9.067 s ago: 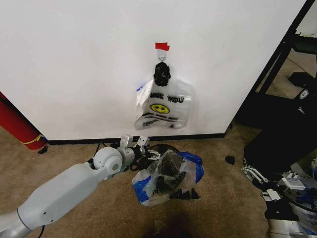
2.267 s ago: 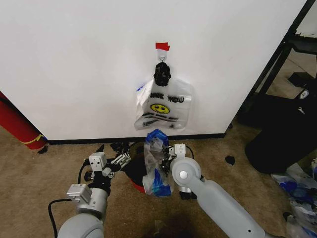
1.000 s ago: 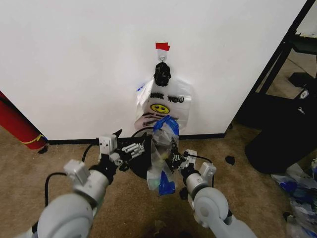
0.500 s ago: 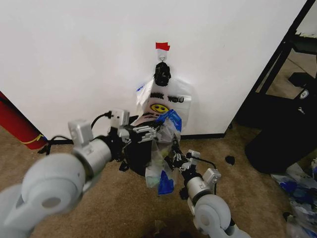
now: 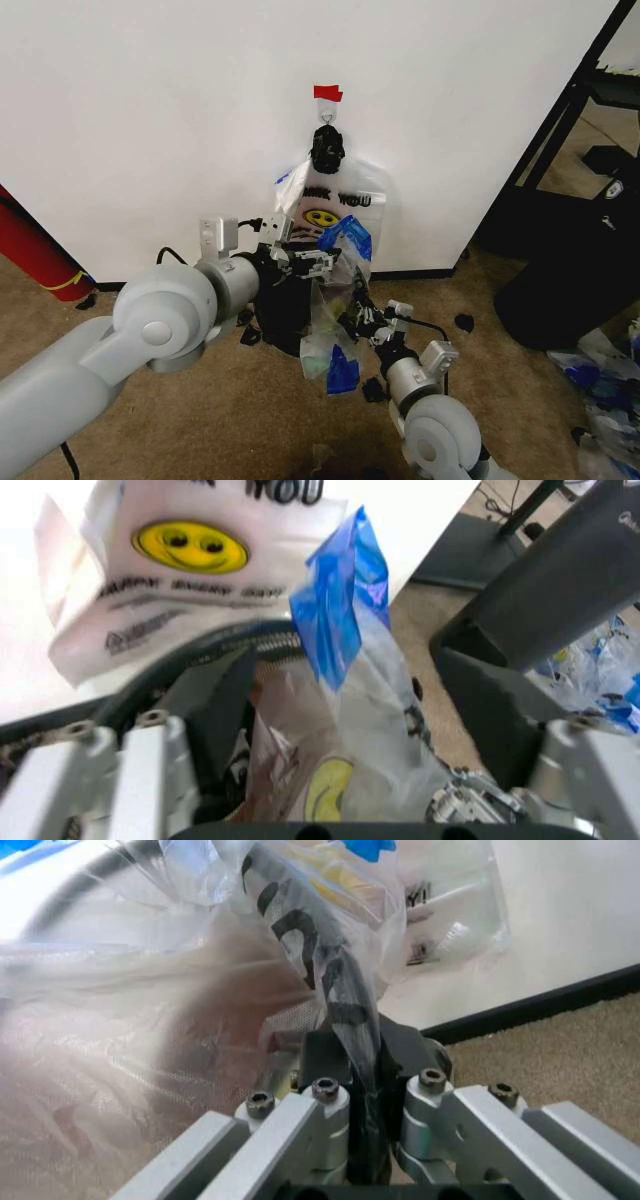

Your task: Pick up the garbage bag from the wall and place it over the trash bin.

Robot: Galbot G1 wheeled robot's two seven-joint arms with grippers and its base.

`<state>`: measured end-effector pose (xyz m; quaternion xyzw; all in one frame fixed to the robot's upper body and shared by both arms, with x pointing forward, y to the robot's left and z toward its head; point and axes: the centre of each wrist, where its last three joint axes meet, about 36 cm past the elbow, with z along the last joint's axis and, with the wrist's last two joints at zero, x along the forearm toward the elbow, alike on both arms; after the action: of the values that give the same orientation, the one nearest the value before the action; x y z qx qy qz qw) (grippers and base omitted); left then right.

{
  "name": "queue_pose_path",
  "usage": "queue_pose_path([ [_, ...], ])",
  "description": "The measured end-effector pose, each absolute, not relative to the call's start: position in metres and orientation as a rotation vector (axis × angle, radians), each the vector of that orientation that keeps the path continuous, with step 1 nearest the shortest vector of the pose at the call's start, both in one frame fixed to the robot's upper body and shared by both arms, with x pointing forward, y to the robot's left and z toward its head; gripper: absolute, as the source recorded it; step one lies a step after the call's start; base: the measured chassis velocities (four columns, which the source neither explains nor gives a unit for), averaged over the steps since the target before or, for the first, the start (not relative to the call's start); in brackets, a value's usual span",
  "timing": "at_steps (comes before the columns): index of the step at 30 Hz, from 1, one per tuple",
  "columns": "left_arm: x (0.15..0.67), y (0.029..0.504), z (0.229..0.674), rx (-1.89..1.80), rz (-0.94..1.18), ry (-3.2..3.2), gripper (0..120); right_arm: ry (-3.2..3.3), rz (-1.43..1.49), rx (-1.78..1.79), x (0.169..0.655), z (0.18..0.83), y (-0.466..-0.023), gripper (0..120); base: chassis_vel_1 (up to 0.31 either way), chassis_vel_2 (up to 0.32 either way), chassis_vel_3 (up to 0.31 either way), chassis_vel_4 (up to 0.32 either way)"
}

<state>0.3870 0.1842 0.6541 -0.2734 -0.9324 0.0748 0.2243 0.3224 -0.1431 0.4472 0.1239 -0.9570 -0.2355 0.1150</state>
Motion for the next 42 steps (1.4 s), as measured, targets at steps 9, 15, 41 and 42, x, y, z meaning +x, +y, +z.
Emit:
queue_pose_path([
  [9,0.389,0.182,0.640,-0.745,0.217,-2.521,37,-2.793,-0.709,0.349,0.324,0.450,-0.143,1,0.000,0.000,0.000,0.000],
  [15,0.393,0.181,0.634,-0.726,0.220,-2.505,18,-2.790,-0.715,0.351,0.324,0.451,-0.143,1,0.000,0.000,0.000,0.000],
  [41,0.403,0.229,0.640,-0.524,0.153,-2.608,0,-2.748,-0.724,0.435,0.323,0.444,-0.142,1,0.000,0.000,0.000,0.000],
  [42,0.402,0.232,0.640,-0.515,0.156,-2.611,0,-2.747,-0.722,0.444,0.322,0.444,-0.142,1,0.000,0.000,0.000,0.000],
])
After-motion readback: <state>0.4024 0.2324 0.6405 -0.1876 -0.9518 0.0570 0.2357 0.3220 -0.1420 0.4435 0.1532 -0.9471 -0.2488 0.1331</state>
